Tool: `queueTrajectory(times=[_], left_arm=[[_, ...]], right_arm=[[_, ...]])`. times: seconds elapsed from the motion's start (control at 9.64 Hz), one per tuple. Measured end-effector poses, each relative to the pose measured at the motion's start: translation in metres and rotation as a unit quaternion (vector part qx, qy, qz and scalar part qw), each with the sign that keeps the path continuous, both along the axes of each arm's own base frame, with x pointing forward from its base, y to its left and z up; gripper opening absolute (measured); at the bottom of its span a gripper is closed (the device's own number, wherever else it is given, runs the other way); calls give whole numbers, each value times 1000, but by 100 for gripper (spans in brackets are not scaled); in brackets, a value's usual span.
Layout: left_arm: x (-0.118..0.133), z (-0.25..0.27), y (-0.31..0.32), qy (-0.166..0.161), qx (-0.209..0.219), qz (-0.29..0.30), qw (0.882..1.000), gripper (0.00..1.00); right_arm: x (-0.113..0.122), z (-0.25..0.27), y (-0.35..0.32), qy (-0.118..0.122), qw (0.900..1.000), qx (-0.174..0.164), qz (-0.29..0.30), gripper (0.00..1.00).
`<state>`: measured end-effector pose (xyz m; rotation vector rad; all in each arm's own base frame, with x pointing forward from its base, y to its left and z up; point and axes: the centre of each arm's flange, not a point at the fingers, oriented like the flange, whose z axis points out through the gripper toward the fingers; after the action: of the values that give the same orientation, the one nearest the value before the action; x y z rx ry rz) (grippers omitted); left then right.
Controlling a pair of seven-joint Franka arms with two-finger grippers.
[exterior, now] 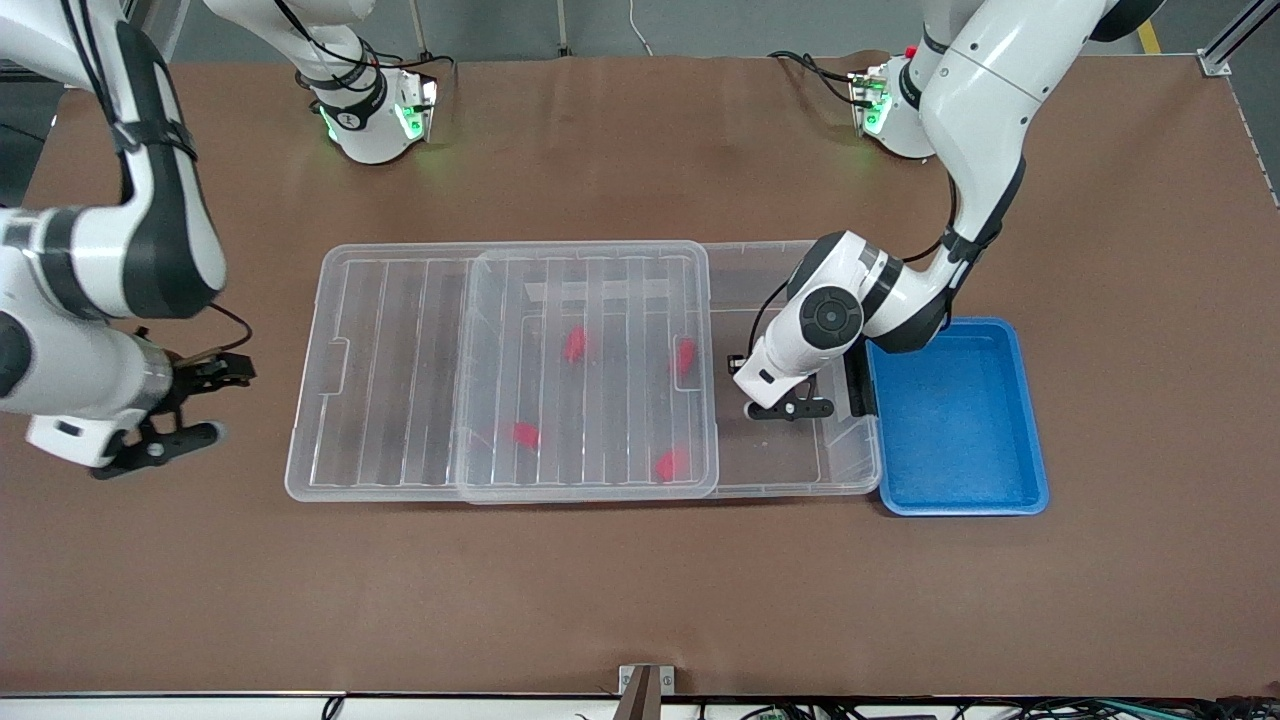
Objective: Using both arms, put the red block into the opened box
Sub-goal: 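Carry the red block over the box opening with the left gripper, then open the left gripper to drop the block, then raise it away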
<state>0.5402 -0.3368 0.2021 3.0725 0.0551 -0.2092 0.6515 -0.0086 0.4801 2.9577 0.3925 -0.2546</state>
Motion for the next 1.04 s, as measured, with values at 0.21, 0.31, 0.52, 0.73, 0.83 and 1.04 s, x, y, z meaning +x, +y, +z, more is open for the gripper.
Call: queueTrajectory(times=[0.21, 0.31, 0.52, 0.73, 0.83, 1.04], left_arm=[[11, 13, -4, -15, -7, 7, 1000, 64], [18, 25, -5, -23, -10, 9, 1000, 77], [34, 71, 1, -25, 3, 13, 1000, 100], [50, 152, 9, -42, 15, 17, 999, 100], [56, 194, 15, -56, 17, 21, 998, 100], [72, 270, 44, -80, 21, 25, 996, 100]], right_arm=[[-21, 77, -26, -64, 989, 26, -134, 100], [-40, 109, -30, -75, 978, 26, -192, 100], [-85, 173, -26, -88, 965, 48, -244, 100], [-126, 225, -60, -120, 948, 82, -282, 100], [-138, 233, -76, -122, 945, 85, -293, 100], [-133, 217, -81, -113, 948, 73, -289, 100]])
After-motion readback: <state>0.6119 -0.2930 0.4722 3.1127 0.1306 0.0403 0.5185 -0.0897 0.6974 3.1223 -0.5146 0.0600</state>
